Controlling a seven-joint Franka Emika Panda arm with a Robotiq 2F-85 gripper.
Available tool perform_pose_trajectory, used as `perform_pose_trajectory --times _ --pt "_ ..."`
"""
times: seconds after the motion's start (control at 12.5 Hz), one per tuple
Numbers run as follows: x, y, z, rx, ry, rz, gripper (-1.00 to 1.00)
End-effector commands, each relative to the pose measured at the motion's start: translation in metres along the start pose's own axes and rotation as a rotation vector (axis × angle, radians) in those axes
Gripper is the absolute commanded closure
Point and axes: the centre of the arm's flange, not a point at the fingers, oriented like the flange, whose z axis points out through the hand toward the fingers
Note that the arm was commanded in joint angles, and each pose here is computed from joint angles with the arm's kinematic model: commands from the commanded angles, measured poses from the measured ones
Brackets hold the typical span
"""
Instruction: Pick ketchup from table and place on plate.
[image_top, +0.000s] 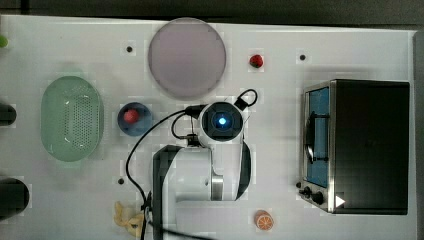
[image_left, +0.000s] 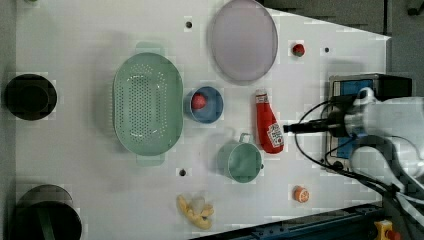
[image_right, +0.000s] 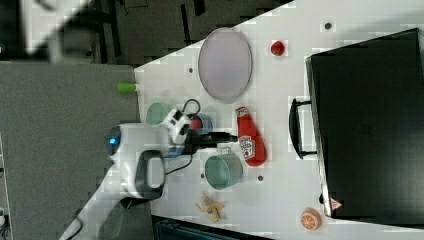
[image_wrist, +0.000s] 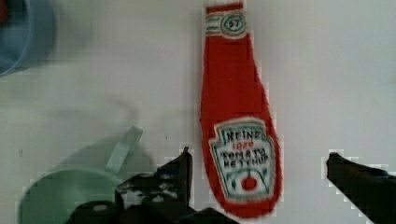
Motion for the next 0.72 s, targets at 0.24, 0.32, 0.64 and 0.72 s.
perform_pose_trajectory --times 0.24,0.32,0.64,0.72 --pt "0.000 0.002 0.060 0.005 -0.016 -0.059 -1.00" --pt "-0.001 0.002 0.069 0.008 -0.024 -0.059 -1.00" --pt "-0.003 0.002 0.103 0.012 -0.035 -0.057 -1.00" --pt "-0.003 0.002 0.110 0.012 -0.031 -0.056 -1.00"
